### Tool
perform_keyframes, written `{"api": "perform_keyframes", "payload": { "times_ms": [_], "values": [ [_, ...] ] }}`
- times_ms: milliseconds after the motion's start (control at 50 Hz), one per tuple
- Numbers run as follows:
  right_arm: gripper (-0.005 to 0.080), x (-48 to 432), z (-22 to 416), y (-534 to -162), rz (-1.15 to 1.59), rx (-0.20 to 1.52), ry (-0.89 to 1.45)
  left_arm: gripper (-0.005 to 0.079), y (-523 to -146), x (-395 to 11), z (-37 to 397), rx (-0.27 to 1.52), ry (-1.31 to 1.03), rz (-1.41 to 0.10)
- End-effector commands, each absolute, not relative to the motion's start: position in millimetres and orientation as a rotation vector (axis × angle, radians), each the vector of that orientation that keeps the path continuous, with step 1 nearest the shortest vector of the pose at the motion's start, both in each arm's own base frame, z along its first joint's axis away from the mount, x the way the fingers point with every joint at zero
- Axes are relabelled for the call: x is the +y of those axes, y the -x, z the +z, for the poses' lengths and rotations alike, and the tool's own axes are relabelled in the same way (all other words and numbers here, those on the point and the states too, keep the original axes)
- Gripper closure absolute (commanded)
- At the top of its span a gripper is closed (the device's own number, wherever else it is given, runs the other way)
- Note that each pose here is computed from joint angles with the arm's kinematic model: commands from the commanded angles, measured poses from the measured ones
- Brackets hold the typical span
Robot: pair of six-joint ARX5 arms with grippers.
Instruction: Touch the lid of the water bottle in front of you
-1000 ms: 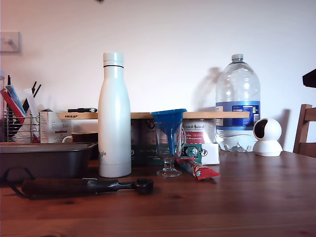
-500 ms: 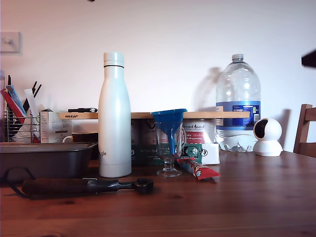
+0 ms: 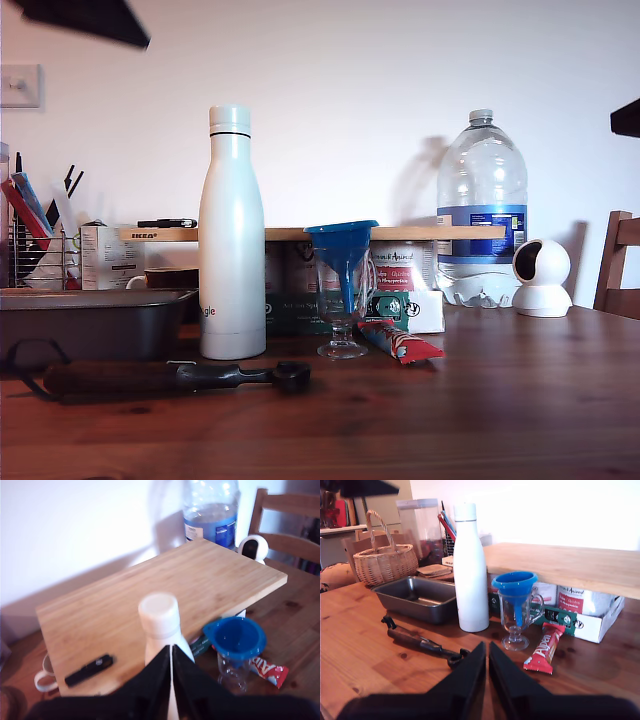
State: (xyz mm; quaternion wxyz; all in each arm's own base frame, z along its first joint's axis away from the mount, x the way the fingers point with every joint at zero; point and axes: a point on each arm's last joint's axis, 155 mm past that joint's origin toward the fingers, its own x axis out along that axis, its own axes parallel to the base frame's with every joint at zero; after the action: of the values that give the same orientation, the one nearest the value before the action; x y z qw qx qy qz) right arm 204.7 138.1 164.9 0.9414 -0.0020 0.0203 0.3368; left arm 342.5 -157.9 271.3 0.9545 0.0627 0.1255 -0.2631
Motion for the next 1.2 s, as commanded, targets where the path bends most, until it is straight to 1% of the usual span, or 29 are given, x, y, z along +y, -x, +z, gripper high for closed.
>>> {"api": "perform_keyframes", "payload": {
  "times_ms": [0,340,560,780,1180],
  "values": [
    [0.0765,138,161,-205,0.687,0.049,0.007,0.0762,-342,-150,258,0.261,-0.103,-0.511],
    [0.0765,137,121,-199,0.686,0.22,0.005,0.0762,-330,-125,237,0.191,-0.058,-0.458],
    [0.0765,137,122,-200,0.686,0.216,0.005,0.0762,-320,-111,212,0.219,-0.01,-0.464],
    [0.0765,137,122,-200,0.686,0.216,0.005,0.0762,-307,-99,192,0.215,0.033,-0.433],
    [0.0765,137,122,-200,0.686,0.216,0.005,0.0762,-279,-91,157,0.212,0.104,-0.412]
  ]
}}
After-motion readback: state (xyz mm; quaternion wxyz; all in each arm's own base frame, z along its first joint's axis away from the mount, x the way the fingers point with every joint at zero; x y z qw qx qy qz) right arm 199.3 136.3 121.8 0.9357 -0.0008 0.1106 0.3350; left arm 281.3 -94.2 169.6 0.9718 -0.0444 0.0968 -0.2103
